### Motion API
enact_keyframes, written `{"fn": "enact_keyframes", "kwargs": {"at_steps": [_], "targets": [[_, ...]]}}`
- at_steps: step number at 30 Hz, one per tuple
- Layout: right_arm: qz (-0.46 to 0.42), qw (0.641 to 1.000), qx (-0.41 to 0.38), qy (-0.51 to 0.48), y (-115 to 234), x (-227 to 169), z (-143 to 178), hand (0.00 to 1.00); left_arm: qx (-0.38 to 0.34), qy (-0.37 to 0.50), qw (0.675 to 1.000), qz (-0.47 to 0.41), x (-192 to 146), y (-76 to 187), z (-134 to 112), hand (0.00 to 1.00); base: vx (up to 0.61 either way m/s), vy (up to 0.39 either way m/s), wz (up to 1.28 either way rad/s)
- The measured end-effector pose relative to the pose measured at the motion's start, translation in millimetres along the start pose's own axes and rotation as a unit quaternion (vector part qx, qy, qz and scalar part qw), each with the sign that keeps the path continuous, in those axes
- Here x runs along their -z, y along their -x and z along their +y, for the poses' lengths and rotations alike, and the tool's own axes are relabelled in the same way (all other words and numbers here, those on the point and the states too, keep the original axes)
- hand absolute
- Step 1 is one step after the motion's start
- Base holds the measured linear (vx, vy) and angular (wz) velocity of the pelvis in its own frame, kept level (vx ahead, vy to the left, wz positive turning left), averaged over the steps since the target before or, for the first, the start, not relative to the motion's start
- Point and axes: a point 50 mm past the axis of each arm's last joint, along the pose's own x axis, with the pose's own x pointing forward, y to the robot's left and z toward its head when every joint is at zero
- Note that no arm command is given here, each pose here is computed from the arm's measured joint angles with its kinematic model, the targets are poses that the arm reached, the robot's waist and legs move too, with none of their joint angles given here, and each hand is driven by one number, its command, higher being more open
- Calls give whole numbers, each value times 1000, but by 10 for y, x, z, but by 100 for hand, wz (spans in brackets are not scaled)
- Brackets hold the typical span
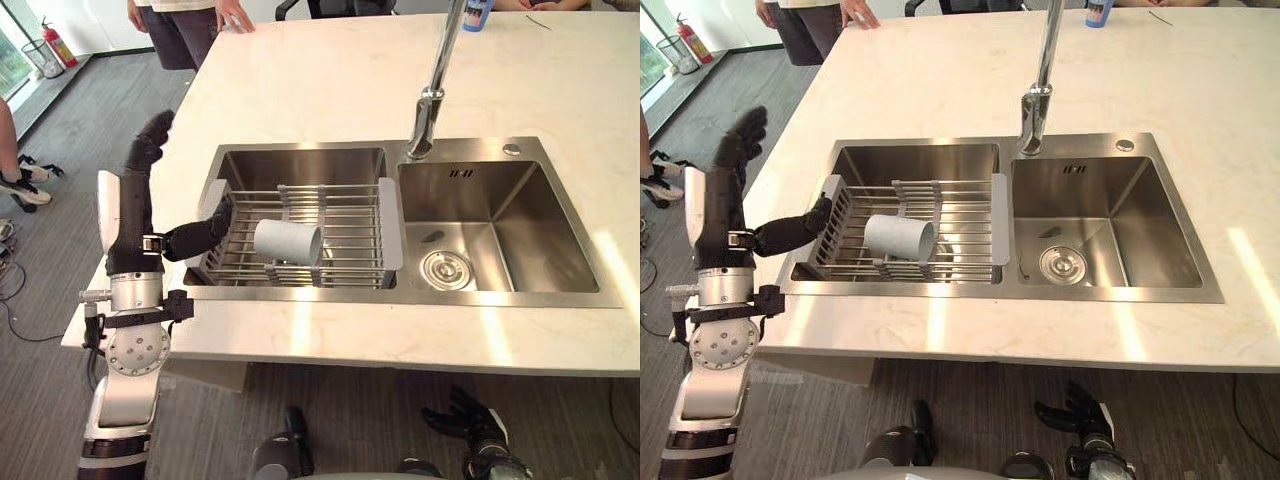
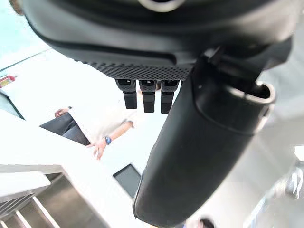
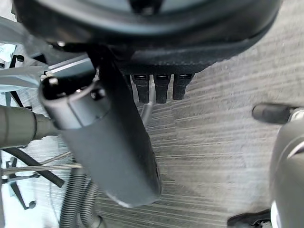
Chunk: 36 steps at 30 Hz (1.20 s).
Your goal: Walk over to the sink, pick up the cup, carry it to the dishwasher, place the cup inside the dishwasher, then close the dishwasher door
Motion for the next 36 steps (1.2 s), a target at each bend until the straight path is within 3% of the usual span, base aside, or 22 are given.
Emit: {"fn": "enact_keyframes", "kwargs": {"at_steps": [8, 27, 36], "targets": [[26, 1000, 5, 6, 97, 178, -84, 90, 156, -104, 980, -73, -75, -125, -34, 90, 15, -28, -14], [49, 999, -19, 9, 144, 307, -8, 90, 288, -192, 938, -24, 288, -128, -167, 90, -13, 9, -3], [44, 999, -27, 11, 119, 263, 25, 90, 326, -214, 920, -31, 307, -281, -302, 90, -7, 1, -2]]}}
